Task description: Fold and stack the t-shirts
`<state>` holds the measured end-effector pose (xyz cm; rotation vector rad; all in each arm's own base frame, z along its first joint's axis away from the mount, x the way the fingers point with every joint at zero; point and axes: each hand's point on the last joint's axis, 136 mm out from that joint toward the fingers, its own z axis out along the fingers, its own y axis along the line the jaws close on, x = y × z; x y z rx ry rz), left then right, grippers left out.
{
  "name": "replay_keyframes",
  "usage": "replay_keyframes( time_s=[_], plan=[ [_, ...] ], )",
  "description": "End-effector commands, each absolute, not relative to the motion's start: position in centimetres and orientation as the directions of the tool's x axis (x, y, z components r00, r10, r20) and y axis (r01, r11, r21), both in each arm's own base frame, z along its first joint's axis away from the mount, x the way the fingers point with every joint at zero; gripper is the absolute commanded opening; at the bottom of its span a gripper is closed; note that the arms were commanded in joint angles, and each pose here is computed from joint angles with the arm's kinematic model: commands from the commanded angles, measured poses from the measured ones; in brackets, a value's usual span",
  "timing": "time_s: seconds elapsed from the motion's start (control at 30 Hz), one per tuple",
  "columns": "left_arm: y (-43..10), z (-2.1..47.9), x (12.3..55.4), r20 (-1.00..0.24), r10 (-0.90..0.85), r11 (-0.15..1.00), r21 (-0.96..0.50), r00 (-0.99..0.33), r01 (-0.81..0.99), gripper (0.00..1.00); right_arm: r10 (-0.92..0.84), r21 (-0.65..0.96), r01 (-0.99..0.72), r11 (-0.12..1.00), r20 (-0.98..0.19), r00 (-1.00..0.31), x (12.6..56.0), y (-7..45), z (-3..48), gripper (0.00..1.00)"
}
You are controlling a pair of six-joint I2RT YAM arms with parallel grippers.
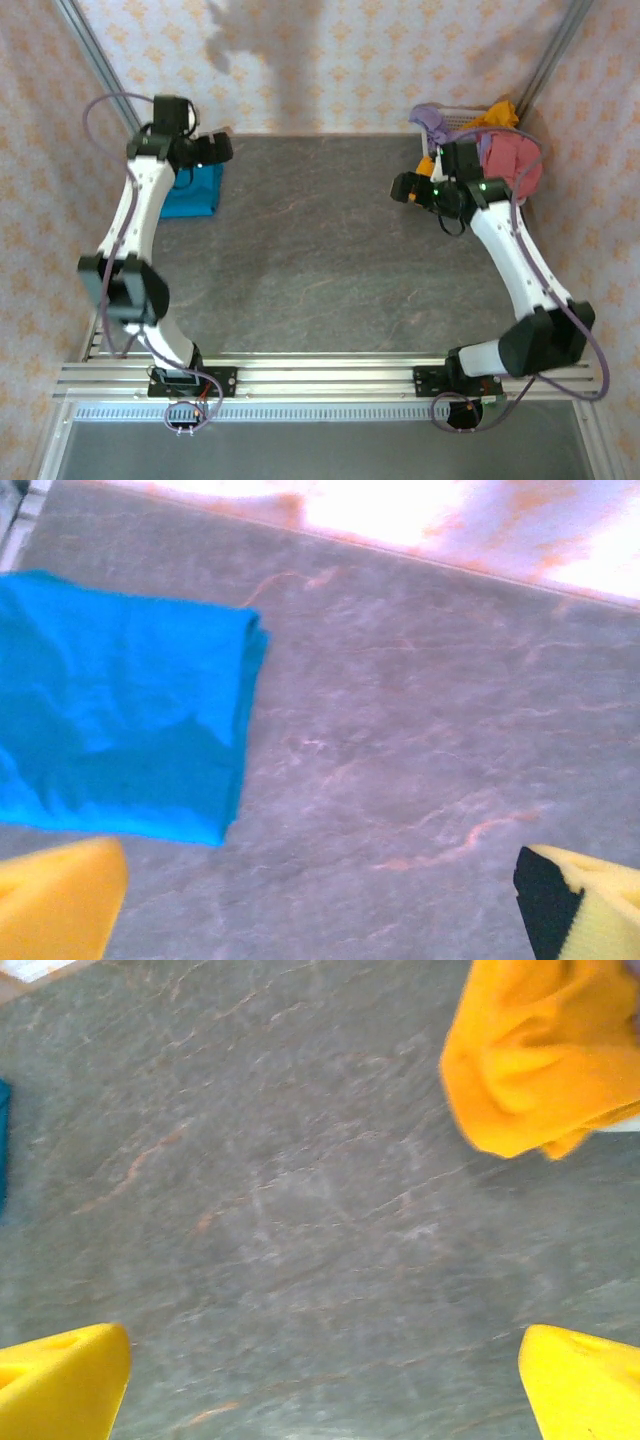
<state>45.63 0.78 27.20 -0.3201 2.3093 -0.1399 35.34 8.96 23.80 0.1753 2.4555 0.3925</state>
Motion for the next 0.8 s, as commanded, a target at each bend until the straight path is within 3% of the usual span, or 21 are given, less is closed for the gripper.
replay_keyframes(
  time_s=[0.0,0.13,0.23,0.33,0.53,0.77],
  plan=[
    [-1.2,32.3,46.9,-0.907,-0.289,0.956,-0.287,-0.307,-0.053,0.99,0.087,0.096,0.019,0.995,-0.775,-0.626,36.1,5.1,23.9,0.99],
    [-3.0,31.3,44.2,-0.938,-0.286,0.954,-0.298,-0.195,0.035,0.99,0.048,-0.015,0.125,0.992,-0.874,-0.483,35.4,1.9,22.8,0.99],
    [-3.2,27.9,42.8,-0.932,-0.217,0.973,-0.231,-0.290,0.015,0.99,0.000,-0.090,0.161,0.983,-0.872,-0.489,35.4,0.7,20.8,0.99],
    [-1.2,23.7,41.1,-0.900,-0.189,0.981,-0.154,-0.393,-0.119,0.99,0.008,-0.128,0.230,0.965,-0.859,-0.513,35.7,-0.5,18.9,0.99],
    [0.8,19.6,38.5,-0.914,-0.080,0.984,-0.009,-0.399,-0.176,0.99,0.082,-0.094,0.369,0.925,-0.897,-0.434,35.9,-3.1,16.5,1.00],
    [1.5,15.3,36.8,-0.934,-0.069,0.980,0.001,-0.351,-0.197,0.99,0.182,-0.016,0.460,0.888,-0.906,-0.382,35.8,-6.0,13.8,1.00]
  ],
)
